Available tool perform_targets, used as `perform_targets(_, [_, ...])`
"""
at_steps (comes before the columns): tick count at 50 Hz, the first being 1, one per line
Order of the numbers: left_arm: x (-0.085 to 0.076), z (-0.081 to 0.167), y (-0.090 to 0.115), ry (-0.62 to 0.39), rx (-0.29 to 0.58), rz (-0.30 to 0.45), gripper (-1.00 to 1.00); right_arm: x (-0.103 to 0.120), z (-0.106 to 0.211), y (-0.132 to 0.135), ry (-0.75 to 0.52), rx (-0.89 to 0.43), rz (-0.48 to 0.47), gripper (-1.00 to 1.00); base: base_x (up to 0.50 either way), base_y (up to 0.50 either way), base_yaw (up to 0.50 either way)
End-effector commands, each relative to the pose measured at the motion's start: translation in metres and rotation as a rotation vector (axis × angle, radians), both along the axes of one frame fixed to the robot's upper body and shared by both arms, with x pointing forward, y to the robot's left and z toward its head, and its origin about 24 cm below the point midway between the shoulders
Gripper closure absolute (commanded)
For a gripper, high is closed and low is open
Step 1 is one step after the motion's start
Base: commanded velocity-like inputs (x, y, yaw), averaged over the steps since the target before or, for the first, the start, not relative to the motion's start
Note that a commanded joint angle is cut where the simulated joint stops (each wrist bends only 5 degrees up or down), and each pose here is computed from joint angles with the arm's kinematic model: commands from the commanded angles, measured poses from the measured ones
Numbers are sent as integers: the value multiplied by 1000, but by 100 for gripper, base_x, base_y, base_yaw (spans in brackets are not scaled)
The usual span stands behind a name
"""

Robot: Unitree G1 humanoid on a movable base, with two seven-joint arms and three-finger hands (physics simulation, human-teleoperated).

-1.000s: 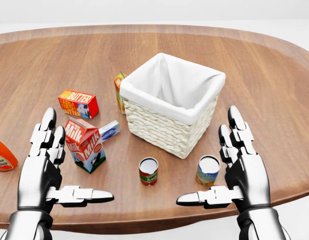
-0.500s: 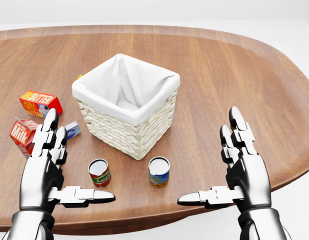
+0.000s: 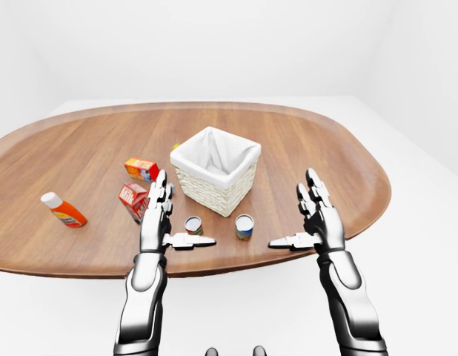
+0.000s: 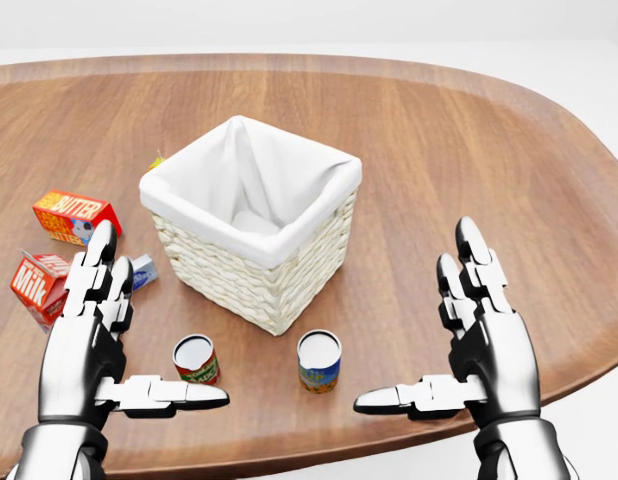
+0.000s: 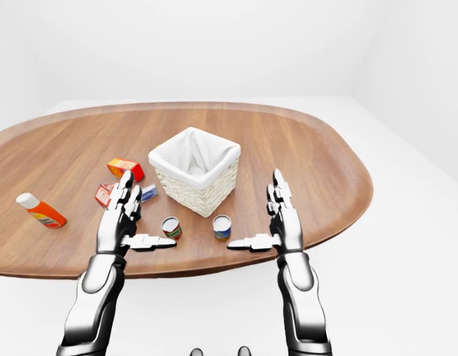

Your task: Pick up the tomato sauce, and put it in the basket.

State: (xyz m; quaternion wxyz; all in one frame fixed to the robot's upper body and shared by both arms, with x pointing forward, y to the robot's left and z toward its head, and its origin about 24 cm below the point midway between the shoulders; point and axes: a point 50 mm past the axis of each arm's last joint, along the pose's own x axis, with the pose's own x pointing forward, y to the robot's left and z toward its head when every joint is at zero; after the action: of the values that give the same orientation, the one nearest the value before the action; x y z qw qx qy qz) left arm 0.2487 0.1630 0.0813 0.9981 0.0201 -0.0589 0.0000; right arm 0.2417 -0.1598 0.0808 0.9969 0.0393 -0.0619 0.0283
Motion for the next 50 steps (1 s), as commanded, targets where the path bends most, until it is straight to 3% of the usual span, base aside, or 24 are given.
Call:
perform_targets(1, [1, 2, 0, -7, 1, -1, -100, 1, 1, 0, -7, 24, 15, -100, 50, 0, 0])
perform_targets(15, [1, 1, 0, -5, 2, -2, -100, 2, -3, 1, 8, 9, 5, -100, 50, 0, 0])
perform_targets(27, [2, -1, 0, 6, 1, -1, -100, 1, -1, 0, 3, -3, -10, -100, 1, 0, 0])
perform_targets(31, [1, 0, 0, 2, 1, -1, -100, -1, 3, 1, -21, 53, 35, -100, 10, 0, 0])
perform_targets(38, [1, 0, 0, 0, 2, -1, -100, 1, -3, 1, 5, 1, 6, -100, 50, 0, 0])
perform_targets(50, [1, 2, 0, -7, 4, -2, -100, 3, -4, 1, 6, 0, 0, -100, 1, 0, 0])
